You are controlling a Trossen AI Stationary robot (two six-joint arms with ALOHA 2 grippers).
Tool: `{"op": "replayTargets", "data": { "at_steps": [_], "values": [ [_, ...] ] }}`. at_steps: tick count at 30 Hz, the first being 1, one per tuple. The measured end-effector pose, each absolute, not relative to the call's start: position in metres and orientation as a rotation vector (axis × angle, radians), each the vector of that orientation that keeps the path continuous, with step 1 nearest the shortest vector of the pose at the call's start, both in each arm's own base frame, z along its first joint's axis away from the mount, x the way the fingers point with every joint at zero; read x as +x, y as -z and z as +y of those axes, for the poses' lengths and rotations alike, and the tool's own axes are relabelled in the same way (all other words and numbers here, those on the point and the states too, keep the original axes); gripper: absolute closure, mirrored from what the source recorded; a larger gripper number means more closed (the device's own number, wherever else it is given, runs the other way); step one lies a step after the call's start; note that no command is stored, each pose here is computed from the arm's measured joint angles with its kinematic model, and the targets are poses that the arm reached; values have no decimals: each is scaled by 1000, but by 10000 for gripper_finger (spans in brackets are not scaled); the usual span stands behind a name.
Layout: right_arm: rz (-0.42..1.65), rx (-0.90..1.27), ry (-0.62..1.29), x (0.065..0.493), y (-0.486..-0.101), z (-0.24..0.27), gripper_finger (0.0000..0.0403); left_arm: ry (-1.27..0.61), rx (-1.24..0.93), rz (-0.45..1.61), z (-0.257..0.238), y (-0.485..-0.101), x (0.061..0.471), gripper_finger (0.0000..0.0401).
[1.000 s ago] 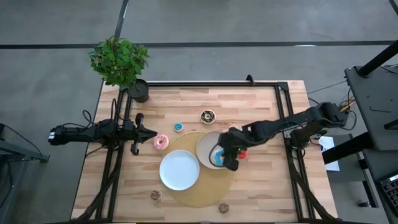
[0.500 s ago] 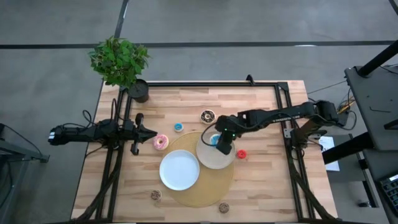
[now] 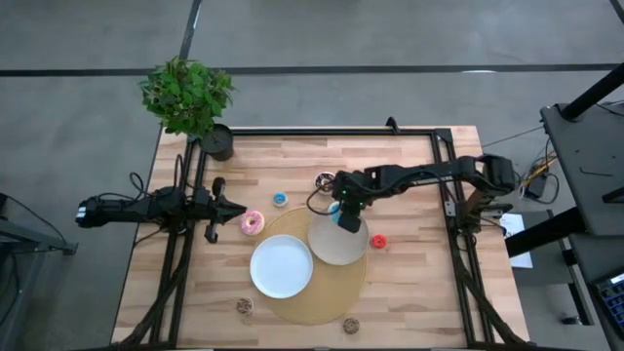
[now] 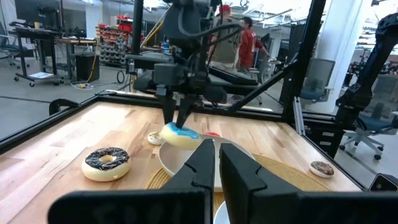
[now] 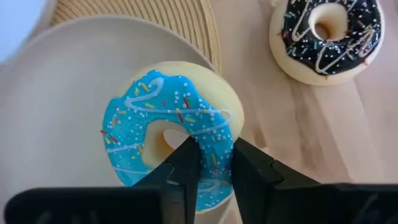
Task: Pick & Place donuts
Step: Put the large blue donut on the gray plate
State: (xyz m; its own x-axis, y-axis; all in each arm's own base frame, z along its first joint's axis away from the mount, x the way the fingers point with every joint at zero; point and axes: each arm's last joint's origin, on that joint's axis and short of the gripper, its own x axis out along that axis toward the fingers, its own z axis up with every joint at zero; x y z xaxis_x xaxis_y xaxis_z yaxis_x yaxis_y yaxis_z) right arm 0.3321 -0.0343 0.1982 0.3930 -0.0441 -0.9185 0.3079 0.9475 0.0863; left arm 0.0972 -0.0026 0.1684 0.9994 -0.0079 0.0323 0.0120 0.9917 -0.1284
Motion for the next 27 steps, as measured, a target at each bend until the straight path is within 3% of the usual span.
{"op": "replayTargets", "data": {
  "at_steps": [27],
  "values": [
    [1210, 192, 182, 325, -180, -34, 322, 10, -129, -31, -3, -168, 97, 401]
  ]
}}
